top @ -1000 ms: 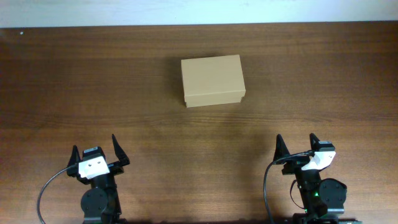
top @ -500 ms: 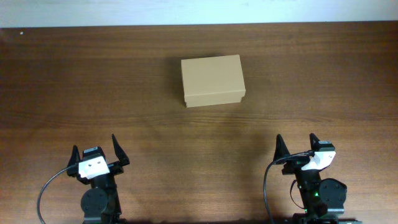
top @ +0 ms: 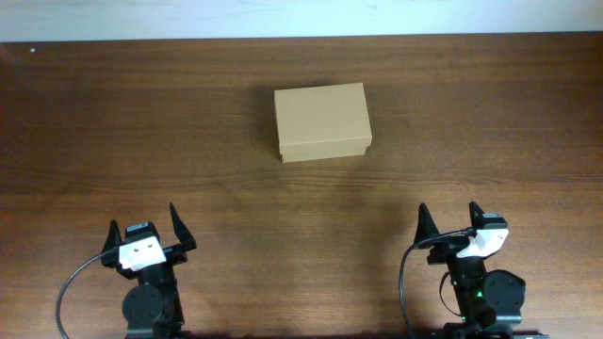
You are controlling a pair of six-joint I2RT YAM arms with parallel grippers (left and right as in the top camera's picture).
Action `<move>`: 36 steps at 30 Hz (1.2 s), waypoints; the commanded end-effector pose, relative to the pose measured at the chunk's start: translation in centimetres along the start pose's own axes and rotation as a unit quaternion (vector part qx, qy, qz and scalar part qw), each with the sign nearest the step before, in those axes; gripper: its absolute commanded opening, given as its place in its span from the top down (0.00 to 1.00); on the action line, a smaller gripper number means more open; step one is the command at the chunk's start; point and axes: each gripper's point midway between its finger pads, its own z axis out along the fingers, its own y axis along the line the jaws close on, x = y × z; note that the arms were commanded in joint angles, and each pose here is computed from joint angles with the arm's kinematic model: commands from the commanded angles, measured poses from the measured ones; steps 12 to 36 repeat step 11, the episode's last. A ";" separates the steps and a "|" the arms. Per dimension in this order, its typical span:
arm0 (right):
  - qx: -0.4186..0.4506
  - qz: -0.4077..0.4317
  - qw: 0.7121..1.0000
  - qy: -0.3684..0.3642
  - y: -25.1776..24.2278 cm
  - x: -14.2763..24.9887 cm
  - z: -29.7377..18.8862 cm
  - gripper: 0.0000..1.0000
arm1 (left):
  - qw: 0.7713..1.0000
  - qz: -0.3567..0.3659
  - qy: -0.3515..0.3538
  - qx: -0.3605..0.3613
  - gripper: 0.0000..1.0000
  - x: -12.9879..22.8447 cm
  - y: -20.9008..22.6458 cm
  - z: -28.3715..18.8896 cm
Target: Pack container
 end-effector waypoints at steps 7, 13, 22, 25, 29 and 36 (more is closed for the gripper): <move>0.009 0.004 1.000 -0.004 -0.4 0.2 0.0 0.01 | 1.000 0.003 -0.003 -0.003 0.00 0.0 0.1 0.0; 0.009 0.004 1.000 -0.004 -0.4 0.2 0.0 0.01 | 1.000 0.003 -0.003 -0.003 0.00 0.0 0.1 0.0; 0.009 0.004 1.000 -0.004 -0.4 0.2 0.0 0.01 | 1.000 0.003 -0.003 -0.003 0.00 0.0 0.1 0.0; 0.009 0.004 1.000 -0.004 -0.4 0.2 0.0 0.01 | 1.000 0.003 -0.003 -0.003 0.00 0.0 0.1 0.0; 0.009 0.004 1.000 -0.004 -0.4 0.2 0.0 0.01 | 1.000 0.003 -0.003 -0.003 0.00 0.0 0.1 0.0; 0.009 0.004 1.000 -0.004 -0.4 0.2 0.0 0.01 | 1.000 0.003 -0.003 -0.003 0.00 0.0 0.1 0.0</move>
